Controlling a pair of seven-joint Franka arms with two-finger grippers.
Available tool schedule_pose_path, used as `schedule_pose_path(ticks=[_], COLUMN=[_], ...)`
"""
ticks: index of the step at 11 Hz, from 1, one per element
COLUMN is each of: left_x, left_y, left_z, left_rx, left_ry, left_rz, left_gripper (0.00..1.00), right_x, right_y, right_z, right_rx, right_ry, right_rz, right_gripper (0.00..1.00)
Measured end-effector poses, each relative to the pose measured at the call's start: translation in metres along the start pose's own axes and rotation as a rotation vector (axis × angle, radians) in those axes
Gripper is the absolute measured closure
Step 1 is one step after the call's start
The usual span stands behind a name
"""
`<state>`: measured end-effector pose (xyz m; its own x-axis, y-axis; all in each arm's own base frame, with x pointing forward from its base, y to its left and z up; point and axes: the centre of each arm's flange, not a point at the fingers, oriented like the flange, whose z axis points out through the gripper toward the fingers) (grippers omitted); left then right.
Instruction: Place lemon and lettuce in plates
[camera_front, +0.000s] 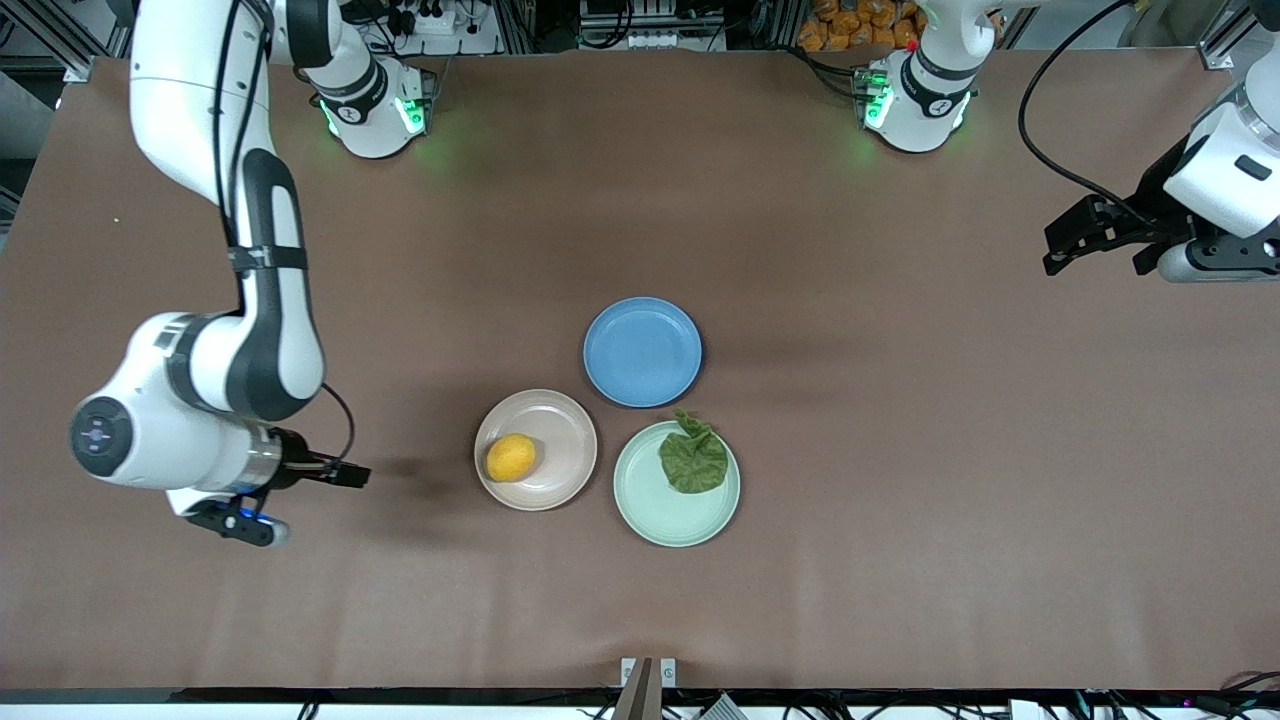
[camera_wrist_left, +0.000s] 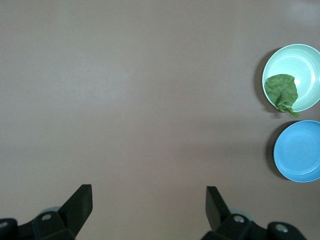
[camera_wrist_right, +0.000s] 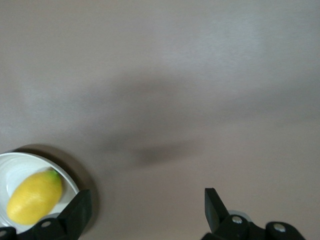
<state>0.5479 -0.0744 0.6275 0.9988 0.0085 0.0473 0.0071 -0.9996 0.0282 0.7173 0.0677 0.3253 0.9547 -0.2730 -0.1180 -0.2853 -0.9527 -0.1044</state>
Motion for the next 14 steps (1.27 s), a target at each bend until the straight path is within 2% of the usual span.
schedule_pose_path(ticks=[2, 5, 8, 11, 14], left_x=[-0.001, -0.001, -0.002, -0.003, -0.002], left_y=[0.000, 0.000, -0.001, -0.001, -0.001], left_z=[0.001, 0.001, 0.002, 0.003, 0.001], left_rx=[0.001, 0.002, 0.002, 0.003, 0.003], left_ry=[-0.008, -0.013, -0.017, -0.026, -0.021], left_rz=[0.000, 0.000, -0.001, -0.001, -0.001], left_gripper=[0.00, 0.00, 0.00, 0.00, 0.00], right_x=[0.000, 0.000, -0.011, -0.028, -0.055], right_y=[0.022, 0.087, 0.125, 0.138, 0.144], right_z=[-0.024, -0.075, -0.117, -0.149, -0.178], right_rx=[0.006, 0.059, 0.013, 0.015, -0.046], right_ry=[-0.018, -0.053, -0.072, -0.064, -0.083], right_rz=[-0.037, -0.111, -0.196, -0.208, -0.247], right_gripper=[0.00, 0.00, 0.00, 0.00, 0.00])
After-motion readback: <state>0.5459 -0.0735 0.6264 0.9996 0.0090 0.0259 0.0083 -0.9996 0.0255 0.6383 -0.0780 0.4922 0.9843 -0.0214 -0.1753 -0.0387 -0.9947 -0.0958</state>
